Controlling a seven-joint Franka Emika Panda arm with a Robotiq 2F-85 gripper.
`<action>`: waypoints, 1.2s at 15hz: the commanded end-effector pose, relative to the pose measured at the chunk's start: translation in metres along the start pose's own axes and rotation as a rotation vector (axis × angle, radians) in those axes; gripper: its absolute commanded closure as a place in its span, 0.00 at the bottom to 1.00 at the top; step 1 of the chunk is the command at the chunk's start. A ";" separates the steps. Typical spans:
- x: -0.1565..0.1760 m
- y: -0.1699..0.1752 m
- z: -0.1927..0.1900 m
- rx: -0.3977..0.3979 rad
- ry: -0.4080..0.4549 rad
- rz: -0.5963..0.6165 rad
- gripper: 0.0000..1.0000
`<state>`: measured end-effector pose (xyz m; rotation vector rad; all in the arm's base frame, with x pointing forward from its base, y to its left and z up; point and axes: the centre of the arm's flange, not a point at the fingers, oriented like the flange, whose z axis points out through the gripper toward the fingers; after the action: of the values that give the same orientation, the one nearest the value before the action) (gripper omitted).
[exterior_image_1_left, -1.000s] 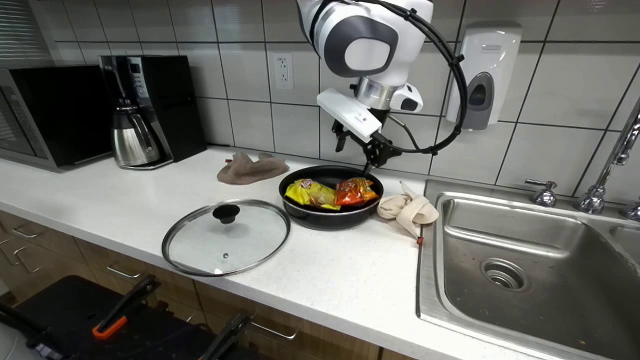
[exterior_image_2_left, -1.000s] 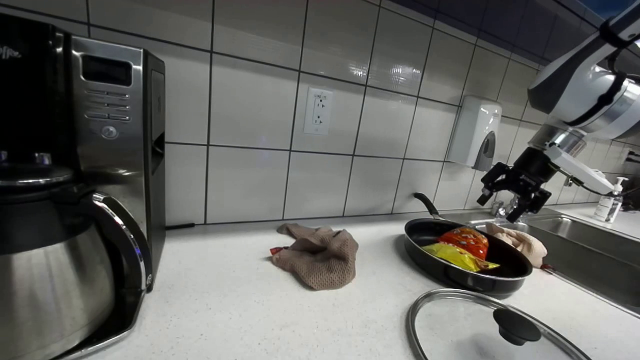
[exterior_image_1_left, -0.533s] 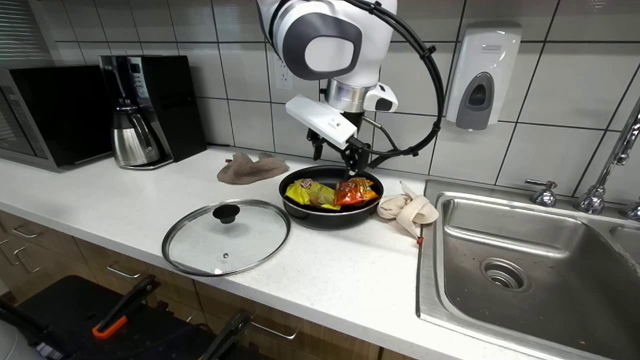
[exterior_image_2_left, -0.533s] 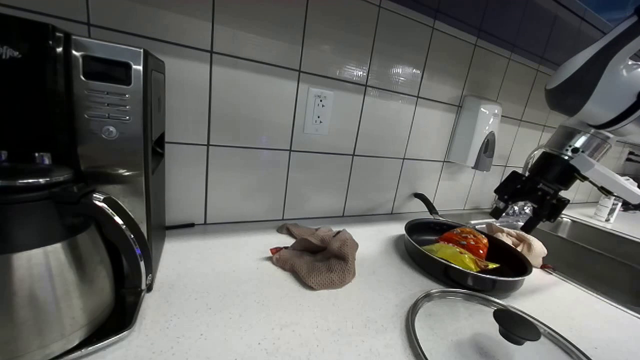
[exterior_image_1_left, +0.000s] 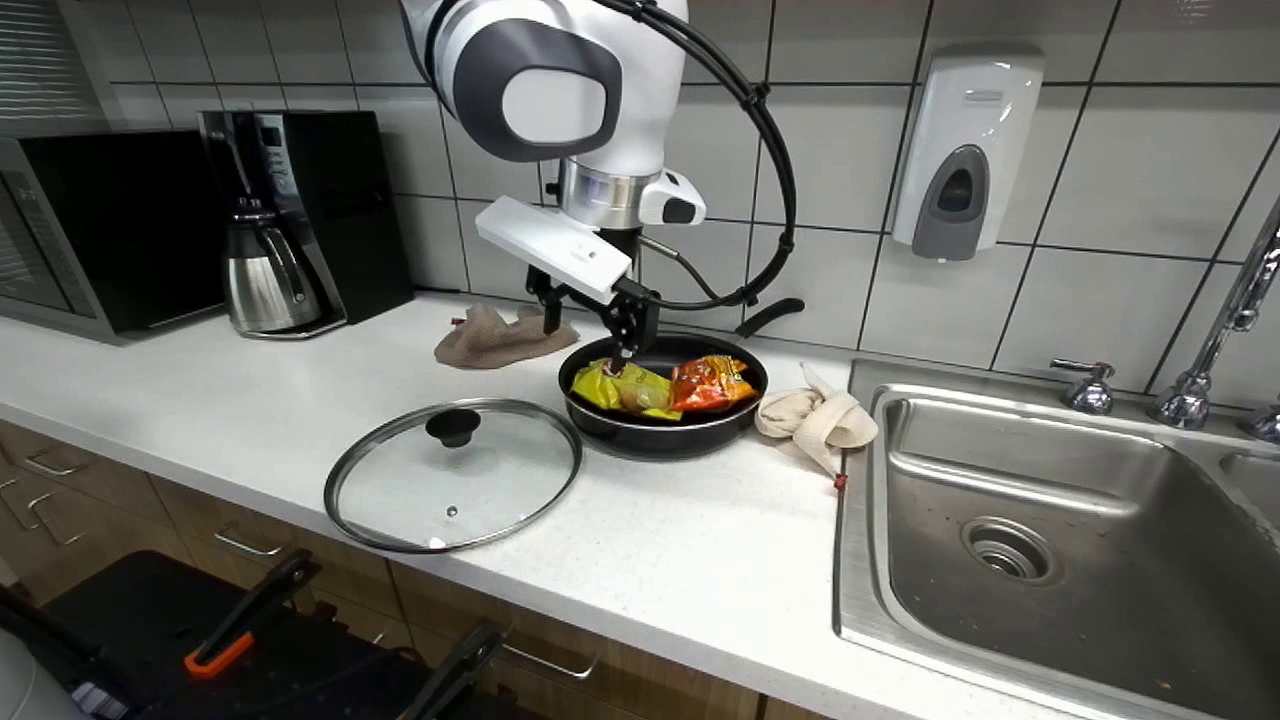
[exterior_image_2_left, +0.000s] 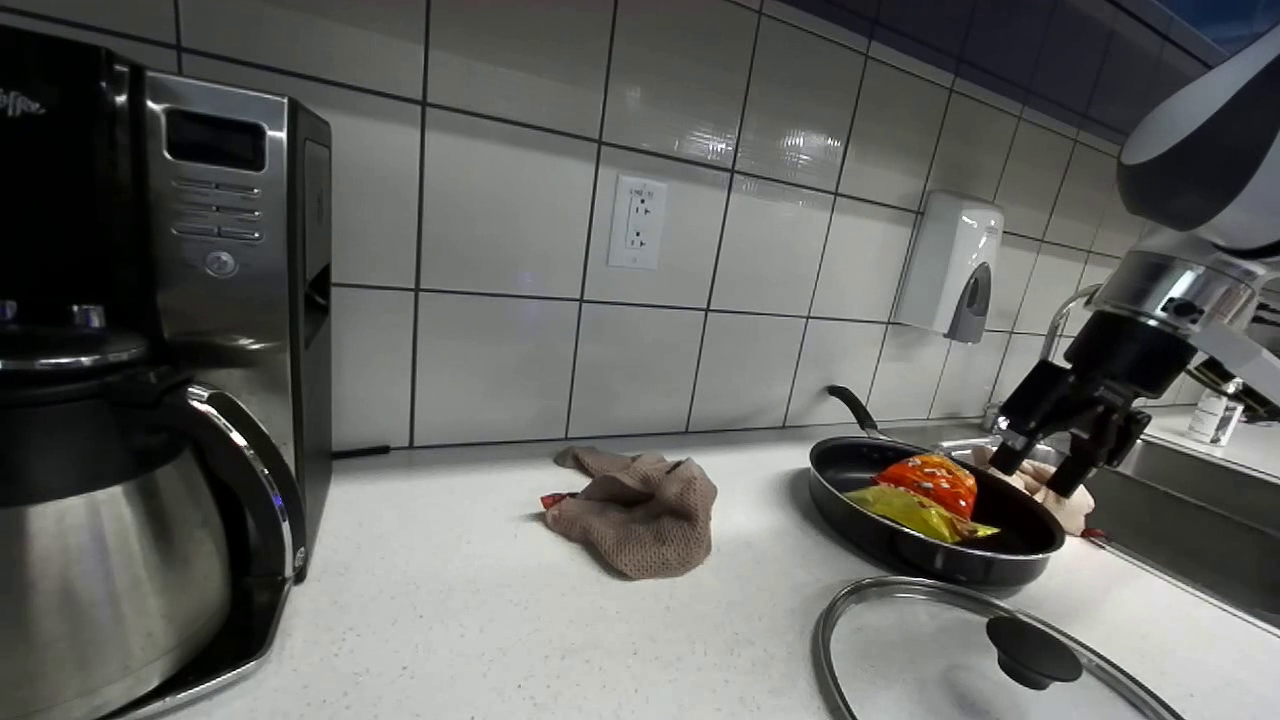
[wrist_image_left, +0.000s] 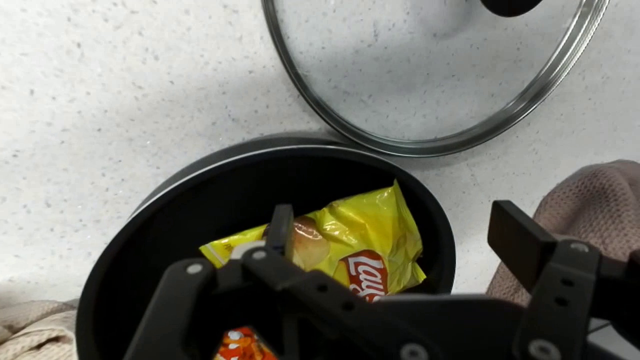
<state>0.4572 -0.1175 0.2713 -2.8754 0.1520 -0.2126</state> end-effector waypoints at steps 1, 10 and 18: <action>-0.001 -0.001 -0.001 -0.001 0.000 -0.003 0.00; -0.006 -0.021 0.002 0.013 -0.015 -0.073 0.00; -0.021 -0.086 0.029 0.096 -0.168 -0.342 0.00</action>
<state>0.4584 -0.0449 0.2636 -2.8308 -0.2200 -0.1089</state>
